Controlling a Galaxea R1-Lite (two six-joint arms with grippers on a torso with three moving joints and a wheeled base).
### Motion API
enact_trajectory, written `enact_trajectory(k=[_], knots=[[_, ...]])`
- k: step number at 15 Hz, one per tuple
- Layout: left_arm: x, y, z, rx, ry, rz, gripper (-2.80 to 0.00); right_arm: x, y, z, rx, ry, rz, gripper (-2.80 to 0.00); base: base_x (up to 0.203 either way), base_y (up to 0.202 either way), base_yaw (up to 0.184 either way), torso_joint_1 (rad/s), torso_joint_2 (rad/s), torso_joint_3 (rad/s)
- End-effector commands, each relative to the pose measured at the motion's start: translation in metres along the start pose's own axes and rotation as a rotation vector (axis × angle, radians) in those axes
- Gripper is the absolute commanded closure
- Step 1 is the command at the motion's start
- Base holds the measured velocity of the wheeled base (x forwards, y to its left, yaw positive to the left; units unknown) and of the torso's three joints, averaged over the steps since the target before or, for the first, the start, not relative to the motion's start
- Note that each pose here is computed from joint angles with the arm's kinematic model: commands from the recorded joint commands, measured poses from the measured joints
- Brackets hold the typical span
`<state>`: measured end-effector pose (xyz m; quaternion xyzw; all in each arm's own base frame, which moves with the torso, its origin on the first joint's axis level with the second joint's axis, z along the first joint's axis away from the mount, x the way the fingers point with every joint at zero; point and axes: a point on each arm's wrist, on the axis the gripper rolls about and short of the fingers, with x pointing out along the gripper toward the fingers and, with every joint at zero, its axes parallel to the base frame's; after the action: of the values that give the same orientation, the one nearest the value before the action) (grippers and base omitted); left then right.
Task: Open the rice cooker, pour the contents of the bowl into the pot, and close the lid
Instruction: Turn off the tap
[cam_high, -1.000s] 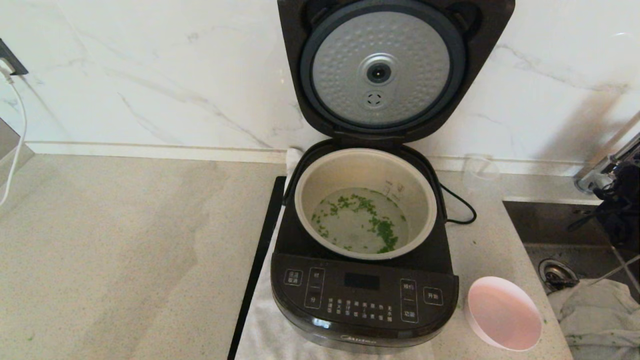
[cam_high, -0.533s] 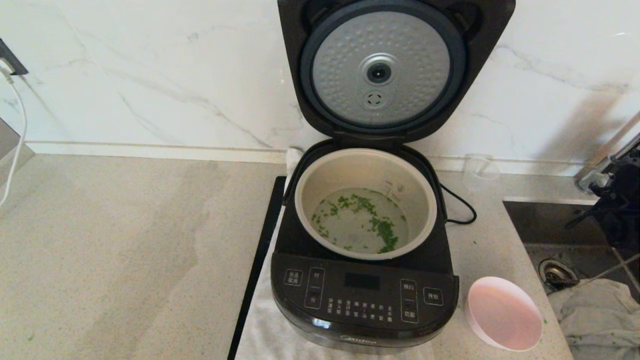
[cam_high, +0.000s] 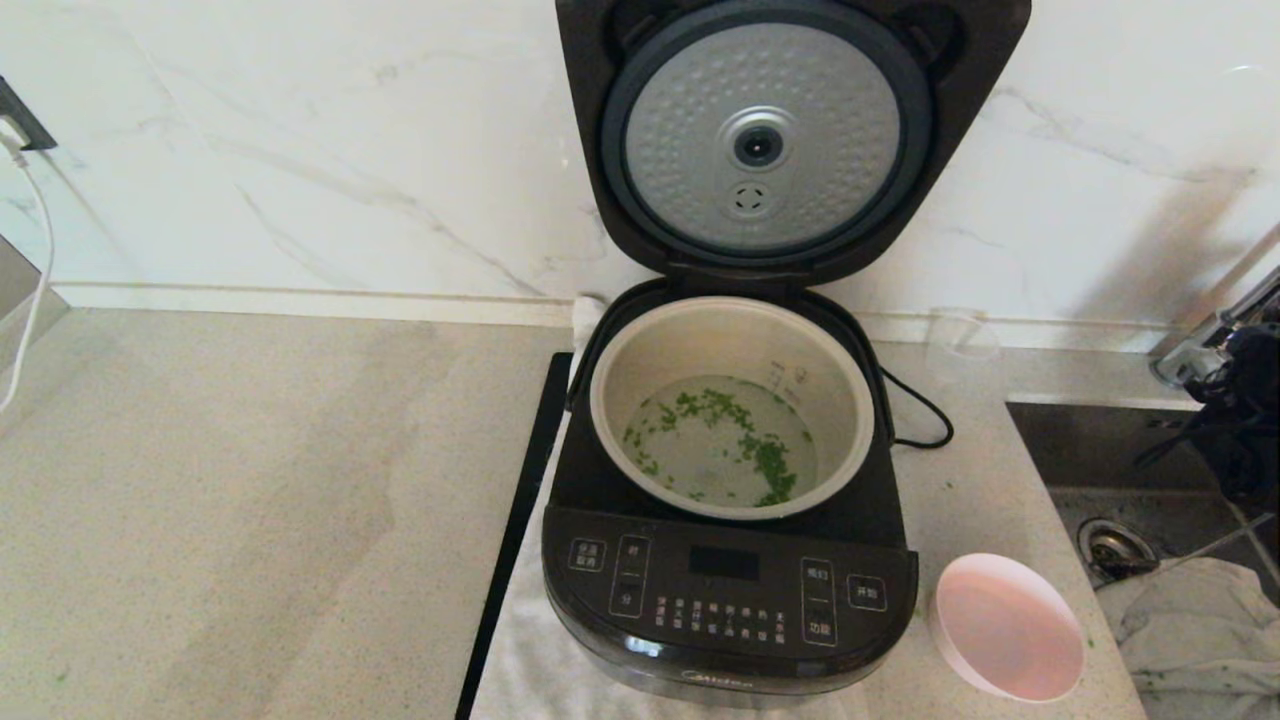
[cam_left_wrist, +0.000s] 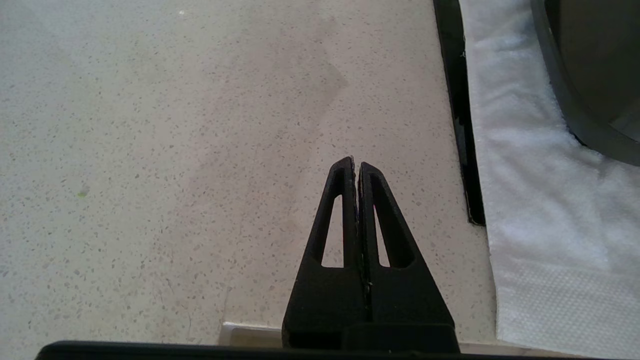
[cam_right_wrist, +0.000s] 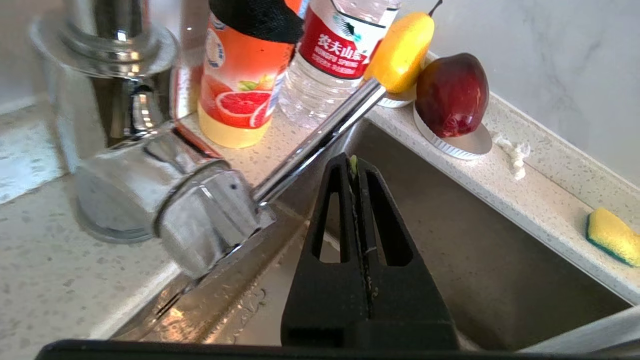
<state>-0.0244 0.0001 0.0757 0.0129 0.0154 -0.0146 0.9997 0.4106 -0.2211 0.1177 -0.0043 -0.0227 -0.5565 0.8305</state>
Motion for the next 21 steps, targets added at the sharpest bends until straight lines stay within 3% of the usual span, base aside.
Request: enact_trajectory(k=[1,10,21], knots=[[0.0,0.0,0.0,0.0,0.0,0.0,0.0,0.002,-0.001,-0.004,-0.004,0.004,-0.008,0.0,0.0,0.0,0.0,0.0,0.0,0.0],[0.0,0.0,0.0,0.0,0.0,0.0,0.0,0.03,0.0,-0.022,-0.008,0.004,-0.04,0.0,0.0,0.0,0.0,0.0,0.0,0.0],[0.0,0.0,0.0,0.0,0.0,0.001,0.0,0.033,0.008,-0.009,0.038,-0.049,0.005,0.0,0.0,0.0,0.0,0.0,0.0,0.0]])
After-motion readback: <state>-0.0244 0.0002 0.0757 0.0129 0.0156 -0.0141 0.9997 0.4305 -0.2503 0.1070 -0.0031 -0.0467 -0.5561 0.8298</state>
